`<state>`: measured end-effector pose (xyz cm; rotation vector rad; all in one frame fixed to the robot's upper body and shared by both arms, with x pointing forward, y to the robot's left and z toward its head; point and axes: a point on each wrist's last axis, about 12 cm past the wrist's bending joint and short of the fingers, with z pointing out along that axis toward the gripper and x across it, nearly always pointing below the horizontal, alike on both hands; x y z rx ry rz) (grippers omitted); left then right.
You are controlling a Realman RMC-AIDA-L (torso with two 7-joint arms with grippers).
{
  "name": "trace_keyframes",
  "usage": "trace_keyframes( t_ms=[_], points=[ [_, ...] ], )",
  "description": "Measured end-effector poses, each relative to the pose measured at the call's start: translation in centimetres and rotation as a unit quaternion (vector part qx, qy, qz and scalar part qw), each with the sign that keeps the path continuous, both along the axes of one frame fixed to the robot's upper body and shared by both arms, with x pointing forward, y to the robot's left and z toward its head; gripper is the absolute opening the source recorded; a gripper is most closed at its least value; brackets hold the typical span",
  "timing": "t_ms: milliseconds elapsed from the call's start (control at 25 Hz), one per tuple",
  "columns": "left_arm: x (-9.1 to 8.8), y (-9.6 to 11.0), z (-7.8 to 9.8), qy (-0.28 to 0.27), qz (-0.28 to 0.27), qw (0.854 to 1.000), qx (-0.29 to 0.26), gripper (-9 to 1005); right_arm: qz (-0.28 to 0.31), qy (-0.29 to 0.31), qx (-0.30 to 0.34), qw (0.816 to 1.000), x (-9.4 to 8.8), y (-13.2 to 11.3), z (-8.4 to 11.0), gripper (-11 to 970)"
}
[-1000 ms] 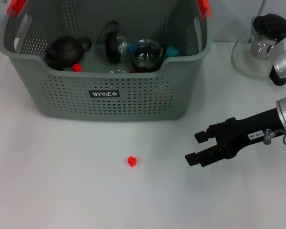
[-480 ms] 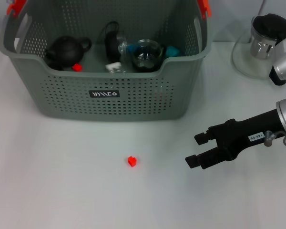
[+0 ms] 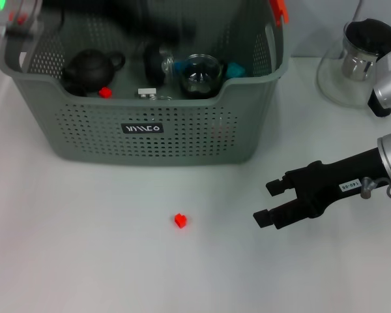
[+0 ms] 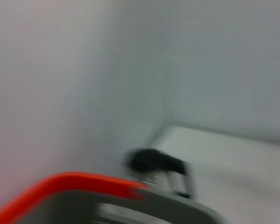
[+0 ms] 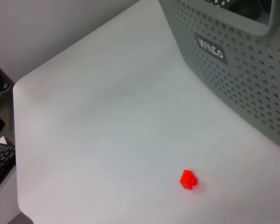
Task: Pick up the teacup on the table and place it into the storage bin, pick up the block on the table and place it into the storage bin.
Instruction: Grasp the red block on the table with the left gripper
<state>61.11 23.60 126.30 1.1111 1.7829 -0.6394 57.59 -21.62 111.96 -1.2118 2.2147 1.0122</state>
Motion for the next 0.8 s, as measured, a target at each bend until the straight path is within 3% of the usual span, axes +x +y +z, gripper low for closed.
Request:
trace_keyframes(
  t_ms=[80,320,600,800],
  points=[
    [-2.4,-0.2,-0.3,-0.019,-0.045,0.998,0.026,958,-0.002,-0.001,0.001,1.0,0.0,0.0,0.0,925],
    [-6.4,-1.4,-2.7,0.008,-0.057,0.992,0.115,965,-0.007,0.002,0.002,1.0,0.1,-0.1,0.0,925],
    [-8.4,-4.6,-5.6,0.08,-0.076,0.966,0.233,966,-0.009,0.002,0.002,1.0,0.1,-0.1,0.1,925],
    [-8.7,-6.9,-6.7,0.118,-0.062,0.952,0.276,966,-0.009,0.0,0.002,1.0,0.2,0.0,0.1,925]
  ],
)
